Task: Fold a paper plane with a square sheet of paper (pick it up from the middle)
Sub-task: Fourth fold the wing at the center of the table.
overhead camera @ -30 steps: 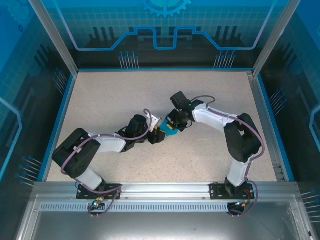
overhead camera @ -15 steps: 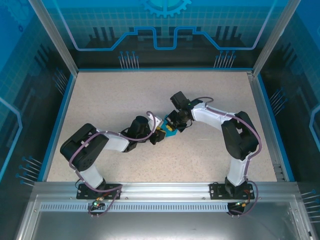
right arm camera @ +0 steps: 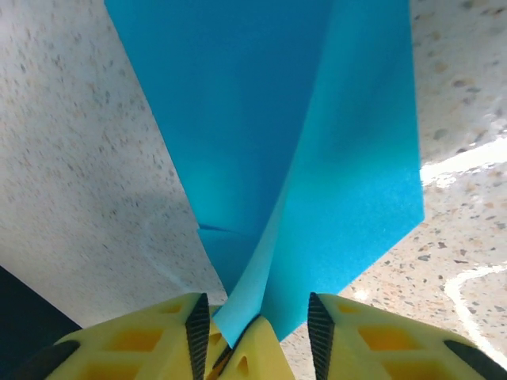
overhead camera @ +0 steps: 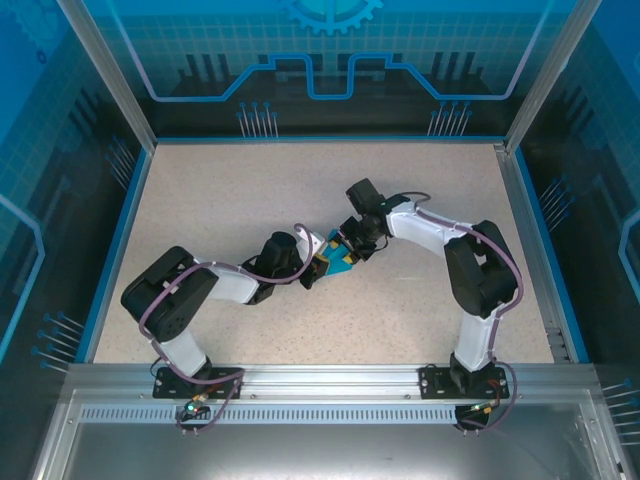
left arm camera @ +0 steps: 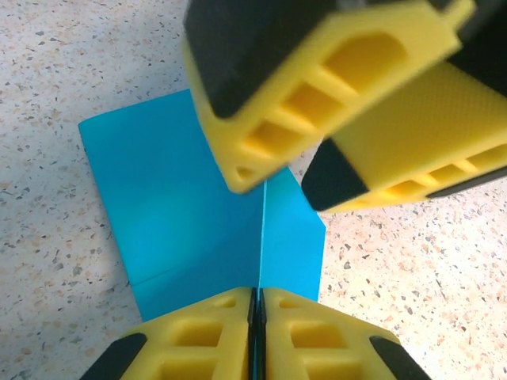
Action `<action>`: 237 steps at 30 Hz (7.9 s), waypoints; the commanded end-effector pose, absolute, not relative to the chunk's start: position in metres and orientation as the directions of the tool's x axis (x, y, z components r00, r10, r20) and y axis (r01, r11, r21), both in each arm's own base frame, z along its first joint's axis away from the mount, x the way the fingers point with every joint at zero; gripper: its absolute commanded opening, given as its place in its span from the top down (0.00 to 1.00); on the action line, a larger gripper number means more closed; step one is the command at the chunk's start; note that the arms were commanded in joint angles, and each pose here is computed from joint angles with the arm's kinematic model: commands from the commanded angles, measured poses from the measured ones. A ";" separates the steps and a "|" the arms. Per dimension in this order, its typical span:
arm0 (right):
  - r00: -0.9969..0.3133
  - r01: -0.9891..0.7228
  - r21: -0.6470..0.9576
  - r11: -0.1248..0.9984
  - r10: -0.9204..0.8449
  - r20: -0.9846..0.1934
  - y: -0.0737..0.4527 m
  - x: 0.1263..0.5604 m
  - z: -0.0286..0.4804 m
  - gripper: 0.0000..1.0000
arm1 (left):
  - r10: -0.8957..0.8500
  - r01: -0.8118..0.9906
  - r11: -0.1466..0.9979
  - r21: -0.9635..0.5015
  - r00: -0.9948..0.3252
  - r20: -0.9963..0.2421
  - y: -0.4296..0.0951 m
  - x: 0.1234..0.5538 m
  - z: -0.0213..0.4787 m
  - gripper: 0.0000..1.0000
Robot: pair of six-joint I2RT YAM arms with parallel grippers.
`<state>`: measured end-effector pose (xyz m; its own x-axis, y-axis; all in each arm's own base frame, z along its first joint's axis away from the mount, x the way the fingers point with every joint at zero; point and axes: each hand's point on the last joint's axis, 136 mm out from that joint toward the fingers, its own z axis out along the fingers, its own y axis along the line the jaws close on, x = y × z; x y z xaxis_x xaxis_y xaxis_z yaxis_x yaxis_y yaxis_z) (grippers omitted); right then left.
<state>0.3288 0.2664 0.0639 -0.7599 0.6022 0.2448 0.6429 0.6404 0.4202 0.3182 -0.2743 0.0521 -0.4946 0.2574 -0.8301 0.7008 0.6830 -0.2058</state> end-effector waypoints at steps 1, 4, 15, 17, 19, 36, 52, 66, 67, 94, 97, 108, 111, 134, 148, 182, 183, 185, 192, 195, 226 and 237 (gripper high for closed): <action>-0.794 0.588 0.466 0.661 0.581 0.179 0.253 0.337 0.086 0.42 | 0.225 0.688 0.680 -0.255 -0.526 -0.820 -0.279 0.316 0.050 0.88; -0.857 0.462 0.545 0.699 0.509 0.073 0.250 0.345 0.093 0.32 | 0.172 0.659 0.680 -0.320 -0.568 -0.805 -0.280 0.315 0.051 0.89; -0.942 0.160 0.653 0.740 0.311 -0.122 0.253 0.345 0.081 0.33 | -0.076 0.451 0.695 -0.560 -0.728 -0.681 -0.276 0.318 0.052 0.90; -0.945 0.158 0.656 0.738 0.306 -0.116 0.254 0.343 0.074 0.34 | -0.102 0.429 0.695 -0.578 -0.736 -0.669 -0.275 0.319 0.050 0.90; -0.949 0.152 0.671 0.726 0.296 -0.106 0.257 0.342 0.069 0.35 | -0.111 0.412 0.697 -0.587 -0.747 -0.655 -0.274 0.319 0.045 0.90; -0.950 0.205 0.672 0.712 0.310 -0.040 0.260 0.341 0.039 0.46 | -0.272 0.216 0.682 -0.699 -0.812 -0.517 -0.260 0.320 0.026 0.90; -0.948 0.249 0.665 0.705 0.318 0.018 0.267 0.346 0.027 0.51 | -0.305 0.181 0.661 -0.728 -0.822 -0.480 -0.259 0.318 0.025 0.87; -0.953 0.255 0.638 0.727 0.301 0.038 0.265 0.340 0.018 0.51 | -0.267 0.145 0.625 -0.767 -0.884 -0.385 -0.267 0.320 0.028 0.68; -0.953 0.256 0.636 0.728 0.301 0.039 0.265 0.340 0.018 0.51 | -0.263 0.147 0.627 -0.765 -0.884 -0.386 -0.267 0.321 0.028 0.68; -0.966 0.240 0.510 0.826 0.253 0.044 0.256 0.331 0.010 0.48 | -0.296 0.045 0.673 -0.739 -0.899 -0.324 -0.241 0.326 0.052 0.56; -0.968 0.242 0.484 0.841 0.247 0.055 0.255 0.329 0.006 0.47 | -0.298 0.049 0.653 -0.756 -0.901 -0.315 -0.244 0.325 0.059 0.56; -0.969 0.237 0.460 0.855 0.239 0.057 0.256 0.326 0.001 0.46 | -0.251 0.034 0.590 -0.807 -0.942 -0.223 -0.265 0.327 0.054 0.51; -0.969 0.238 0.463 0.854 0.240 0.055 0.256 0.326 0.001 0.46 | -0.236 0.034 0.590 -0.806 -0.948 -0.212 -0.272 0.329 0.051 0.53; -0.970 0.227 0.525 0.820 0.237 0.050 0.262 0.328 0.009 0.47 | -0.136 0.093 0.627 -0.774 -0.965 -0.226 -0.288 0.329 0.030 0.80; -0.975 0.157 0.597 0.787 0.221 -0.036 0.254 0.333 0.045 0.47 | -0.148 0.091 0.610 -0.787 -0.963 -0.225 -0.290 0.330 0.028 0.92; -0.975 0.198 0.583 0.788 0.221 0.031 0.262 0.337 0.018 0.47 | -0.249 -0.031 0.527 -0.849 -0.961 -0.119 -0.286 0.328 0.023 0.88; -0.975 0.200 0.576 0.792 0.220 0.035 0.262 0.336 0.016 0.47 | -0.247 -0.032 0.526 -0.850 -0.962 -0.117 -0.287 0.327 0.023 0.87; -0.973 0.211 0.563 0.799 0.226 0.044 0.260 0.335 0.014 0.47 | -0.243 -0.032 0.524 -0.851 -0.963 -0.113 -0.287 0.327 0.022 0.84; -0.967 0.242 0.529 0.814 0.246 0.065 0.255 0.333 0.007 0.47 | -0.246 -0.033 0.512 -0.858 -0.963 -0.110 -0.285 0.324 0.028 0.79; -0.965 0.253 0.520 0.816 0.253 0.073 0.254 0.333 0.004 0.47 | -0.251 -0.036 0.507 -0.861 -0.962 -0.108 -0.283 0.322 0.031 0.79; -0.953 0.302 0.349 0.887 0.274 0.129 0.240 0.323 -0.014 0.42 | -0.165 0.083 0.505 -0.859 -0.968 -0.191 -0.294 0.313 0.076 0.76; -0.940 0.338 0.308 0.889 0.305 0.151 0.234 0.320 -0.020 0.43 | -0.141 0.056 0.587 -0.807 -0.975 -0.170 -0.290 0.311 0.052 0.79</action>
